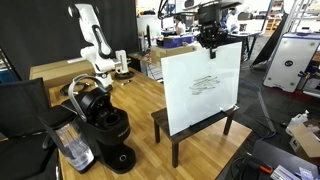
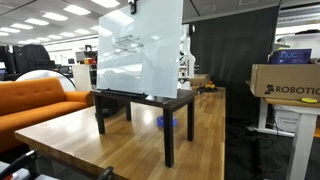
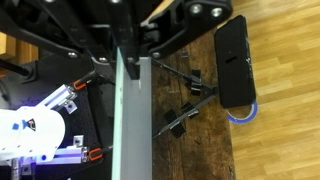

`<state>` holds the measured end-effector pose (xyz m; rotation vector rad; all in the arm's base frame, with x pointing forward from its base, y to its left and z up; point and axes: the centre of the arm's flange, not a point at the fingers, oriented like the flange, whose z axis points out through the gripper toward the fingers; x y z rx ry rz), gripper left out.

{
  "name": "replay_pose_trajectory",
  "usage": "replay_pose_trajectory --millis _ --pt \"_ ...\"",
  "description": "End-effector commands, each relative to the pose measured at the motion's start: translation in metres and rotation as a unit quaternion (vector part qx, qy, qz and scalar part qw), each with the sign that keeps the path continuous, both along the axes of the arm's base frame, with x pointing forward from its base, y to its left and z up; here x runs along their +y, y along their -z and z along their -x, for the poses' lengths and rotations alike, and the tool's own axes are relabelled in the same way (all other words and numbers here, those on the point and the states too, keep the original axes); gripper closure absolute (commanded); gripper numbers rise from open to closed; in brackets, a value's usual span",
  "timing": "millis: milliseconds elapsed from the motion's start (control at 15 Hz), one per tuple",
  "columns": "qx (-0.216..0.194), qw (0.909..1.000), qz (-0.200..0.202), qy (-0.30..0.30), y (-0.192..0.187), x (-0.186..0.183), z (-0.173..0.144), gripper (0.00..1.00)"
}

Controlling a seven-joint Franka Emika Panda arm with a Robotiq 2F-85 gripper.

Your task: Take the board off the stand and put it on the table

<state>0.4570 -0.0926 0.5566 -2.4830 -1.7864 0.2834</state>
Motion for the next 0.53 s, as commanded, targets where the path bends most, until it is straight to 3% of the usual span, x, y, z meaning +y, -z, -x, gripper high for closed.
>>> replay_pose_trajectory --millis 0,467 --pt "-0.018 0.9991 0.000 0.039 0.0095 0.0090 0.0224 0.98" --pt "-0.041 0.9972 0.000 0.063 0.0067 0.0169 0.0254 0.98"
